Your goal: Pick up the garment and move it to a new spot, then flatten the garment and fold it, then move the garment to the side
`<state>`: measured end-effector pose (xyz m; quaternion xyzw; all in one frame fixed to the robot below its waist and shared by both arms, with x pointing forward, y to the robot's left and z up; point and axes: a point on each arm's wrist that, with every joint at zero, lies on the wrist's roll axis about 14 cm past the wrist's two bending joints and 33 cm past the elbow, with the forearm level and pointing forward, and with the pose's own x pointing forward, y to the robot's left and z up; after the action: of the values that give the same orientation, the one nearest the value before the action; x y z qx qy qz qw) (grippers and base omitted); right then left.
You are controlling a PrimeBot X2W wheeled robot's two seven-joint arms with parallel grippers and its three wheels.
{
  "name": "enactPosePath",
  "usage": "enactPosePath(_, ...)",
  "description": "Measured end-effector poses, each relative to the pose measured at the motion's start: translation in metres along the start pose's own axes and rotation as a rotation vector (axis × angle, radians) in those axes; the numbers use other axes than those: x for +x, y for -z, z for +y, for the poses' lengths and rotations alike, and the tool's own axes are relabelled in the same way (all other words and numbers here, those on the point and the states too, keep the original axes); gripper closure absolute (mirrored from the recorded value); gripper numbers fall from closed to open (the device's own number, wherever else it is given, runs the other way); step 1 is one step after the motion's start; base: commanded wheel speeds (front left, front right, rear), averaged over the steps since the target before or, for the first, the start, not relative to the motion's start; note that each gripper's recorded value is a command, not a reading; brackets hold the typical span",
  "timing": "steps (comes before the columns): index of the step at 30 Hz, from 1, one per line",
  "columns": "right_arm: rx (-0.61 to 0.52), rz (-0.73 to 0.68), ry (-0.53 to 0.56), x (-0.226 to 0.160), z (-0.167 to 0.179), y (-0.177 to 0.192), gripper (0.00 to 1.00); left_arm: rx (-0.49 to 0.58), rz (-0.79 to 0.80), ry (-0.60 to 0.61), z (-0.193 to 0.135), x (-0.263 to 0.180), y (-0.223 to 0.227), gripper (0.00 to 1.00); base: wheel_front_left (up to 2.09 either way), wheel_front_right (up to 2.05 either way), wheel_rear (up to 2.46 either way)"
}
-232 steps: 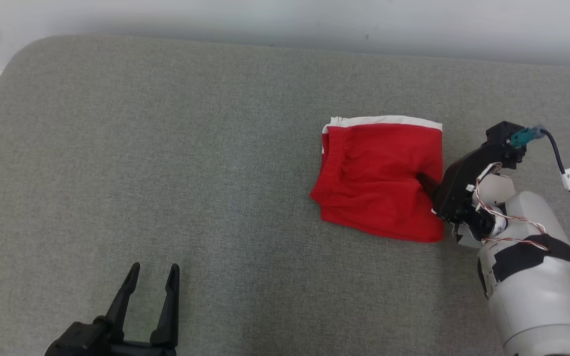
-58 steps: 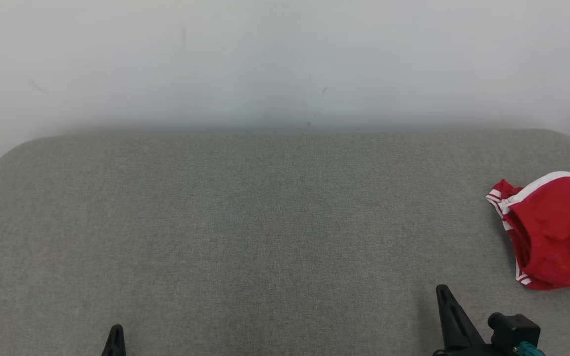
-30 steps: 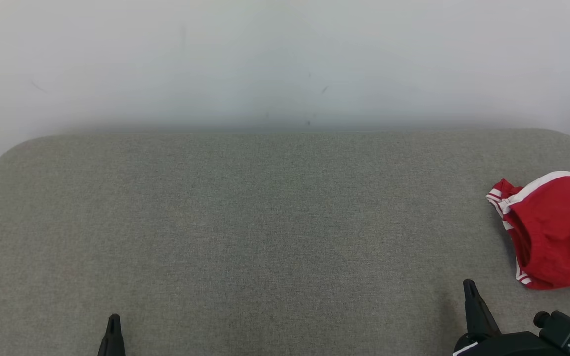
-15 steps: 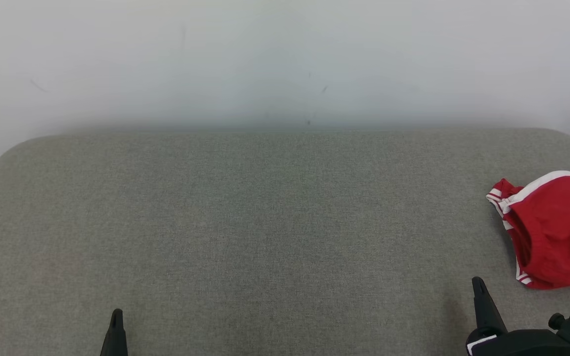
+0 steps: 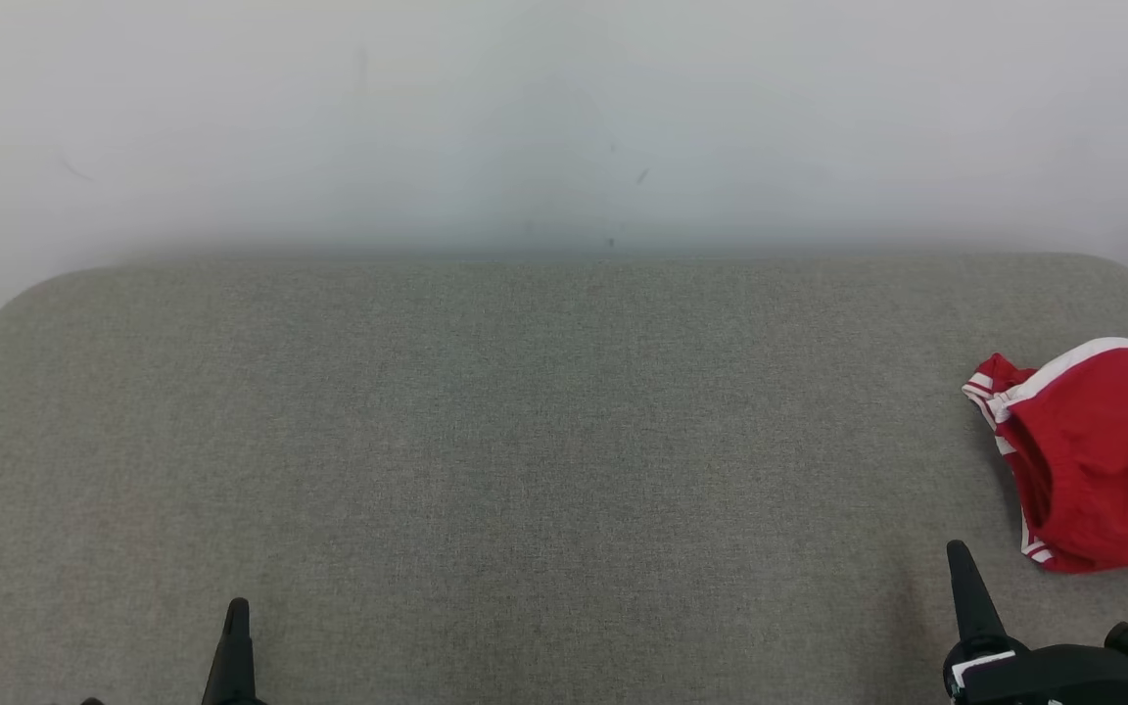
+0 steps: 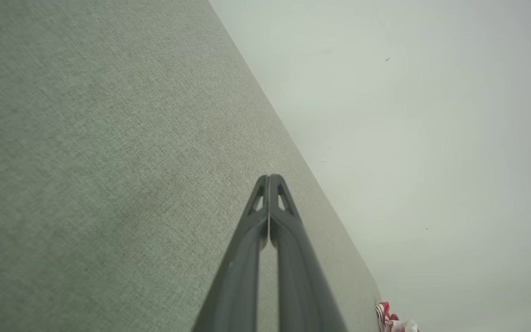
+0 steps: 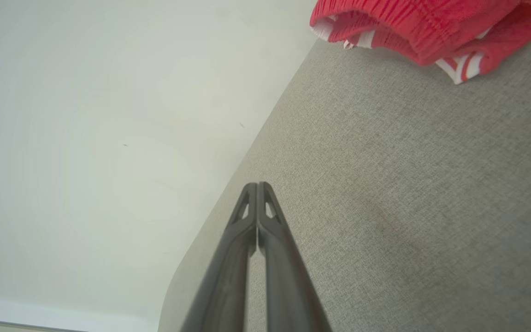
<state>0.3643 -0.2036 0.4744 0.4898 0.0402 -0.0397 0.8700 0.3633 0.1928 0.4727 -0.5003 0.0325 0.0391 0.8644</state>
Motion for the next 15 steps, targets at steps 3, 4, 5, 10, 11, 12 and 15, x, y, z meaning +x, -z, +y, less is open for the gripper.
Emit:
enactPosePath(3, 0.029, -0.005, -0.003, 0.0008, 0.001, -0.0023, 1.0, -0.03, 0.001, 0.005, -0.0021, 0.0017, -0.0004, 1.0, 0.0, 0.0, 0.0)
enactPosePath(4, 0.04, -0.005, -0.006, 0.0009, 0.0017, -0.0028, 1.0, -0.039, 0.002, 0.01, -0.004, 0.0029, -0.0007, 1.0, 0.0, 0.0, 0.0)
enactPosePath(5, 0.053, -0.006, -0.007, 0.001, 0.0019, -0.0034, 1.0, -0.047, 0.001, 0.013, -0.0053, 0.0038, -0.0011, 1.0, 0.0, 0.0, 0.0)
enactPosePath(10, 0.1, -0.012, -0.012, 0.0012, 0.0033, -0.0062, 1.0, -0.097, 0.007, 0.014, -0.0058, 0.0043, -0.0003, 1.0, 0.0, 0.0, 0.0)
enactPosePath(11, 0.112, -0.012, -0.014, 0.0013, 0.0035, -0.0066, 1.0, -0.104, 0.01, 0.015, -0.0062, 0.0045, 0.0002, 1.0, 0.0, 0.0, 0.0)
enactPosePath(12, 0.123, -0.012, -0.014, 0.0013, 0.0035, -0.0069, 1.0, -0.113, 0.01, 0.015, -0.0065, 0.0046, 0.0001, 1.0, 0.0, 0.0, 0.0)
enactPosePath(15, 0.14, -0.015, -0.015, 0.0013, 0.0035, -0.0079, 1.0, -0.136, 0.011, 0.016, -0.0071, 0.005, 0.0001, 1.0, 0.0, 0.0, 0.0)
